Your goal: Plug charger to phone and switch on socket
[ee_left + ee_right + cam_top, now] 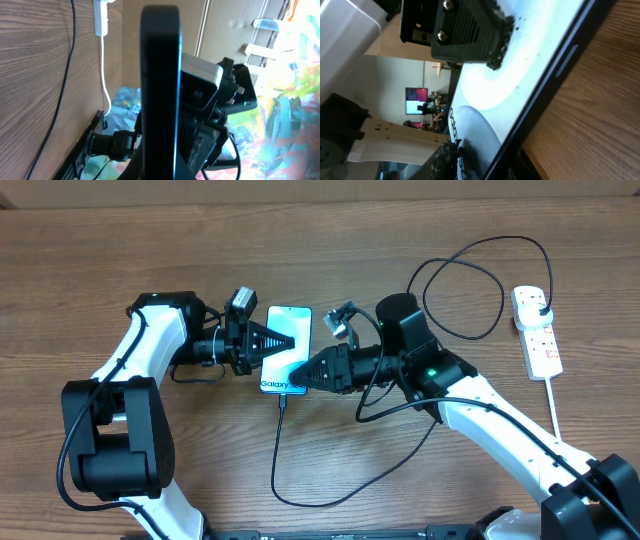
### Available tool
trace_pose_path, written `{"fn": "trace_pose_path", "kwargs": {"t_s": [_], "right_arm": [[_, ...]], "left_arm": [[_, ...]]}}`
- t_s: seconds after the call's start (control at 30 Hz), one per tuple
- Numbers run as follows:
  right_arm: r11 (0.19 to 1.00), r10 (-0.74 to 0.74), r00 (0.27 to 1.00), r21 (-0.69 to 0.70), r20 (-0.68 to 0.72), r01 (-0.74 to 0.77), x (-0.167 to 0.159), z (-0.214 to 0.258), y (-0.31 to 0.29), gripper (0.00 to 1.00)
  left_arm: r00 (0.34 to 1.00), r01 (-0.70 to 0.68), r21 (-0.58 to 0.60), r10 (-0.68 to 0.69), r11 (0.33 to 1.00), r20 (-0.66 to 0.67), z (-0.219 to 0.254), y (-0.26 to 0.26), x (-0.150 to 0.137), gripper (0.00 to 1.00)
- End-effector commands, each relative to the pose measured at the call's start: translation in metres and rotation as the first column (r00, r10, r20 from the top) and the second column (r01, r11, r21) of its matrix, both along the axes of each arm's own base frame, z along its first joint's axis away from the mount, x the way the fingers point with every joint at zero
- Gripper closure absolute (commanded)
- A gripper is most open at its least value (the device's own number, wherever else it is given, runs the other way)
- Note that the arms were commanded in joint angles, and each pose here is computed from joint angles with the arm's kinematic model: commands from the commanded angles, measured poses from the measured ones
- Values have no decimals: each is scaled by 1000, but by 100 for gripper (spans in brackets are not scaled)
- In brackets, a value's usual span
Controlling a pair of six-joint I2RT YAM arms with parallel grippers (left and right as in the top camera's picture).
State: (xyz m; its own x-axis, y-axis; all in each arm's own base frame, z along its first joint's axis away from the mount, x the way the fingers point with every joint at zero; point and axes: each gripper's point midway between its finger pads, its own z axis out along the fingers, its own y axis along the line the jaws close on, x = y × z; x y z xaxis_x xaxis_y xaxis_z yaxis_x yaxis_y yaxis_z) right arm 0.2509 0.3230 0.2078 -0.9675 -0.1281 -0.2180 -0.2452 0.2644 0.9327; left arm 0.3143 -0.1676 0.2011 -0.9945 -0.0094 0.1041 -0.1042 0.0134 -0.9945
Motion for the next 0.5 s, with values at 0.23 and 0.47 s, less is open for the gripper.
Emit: {"fn": "trace_pose_path", "kwargs": {"t_s": [0.23,0.47], "right_arm": [[999,-45,996,-2,80,45,11,5,7,85],[999,-50,995,-2,87,50,13,5,7,96]], "left_arm": [[995,-5,-23,7,1000,99,7,-1,1,96],[985,5,3,-5,1000,175,2,-1,3,80]]}}
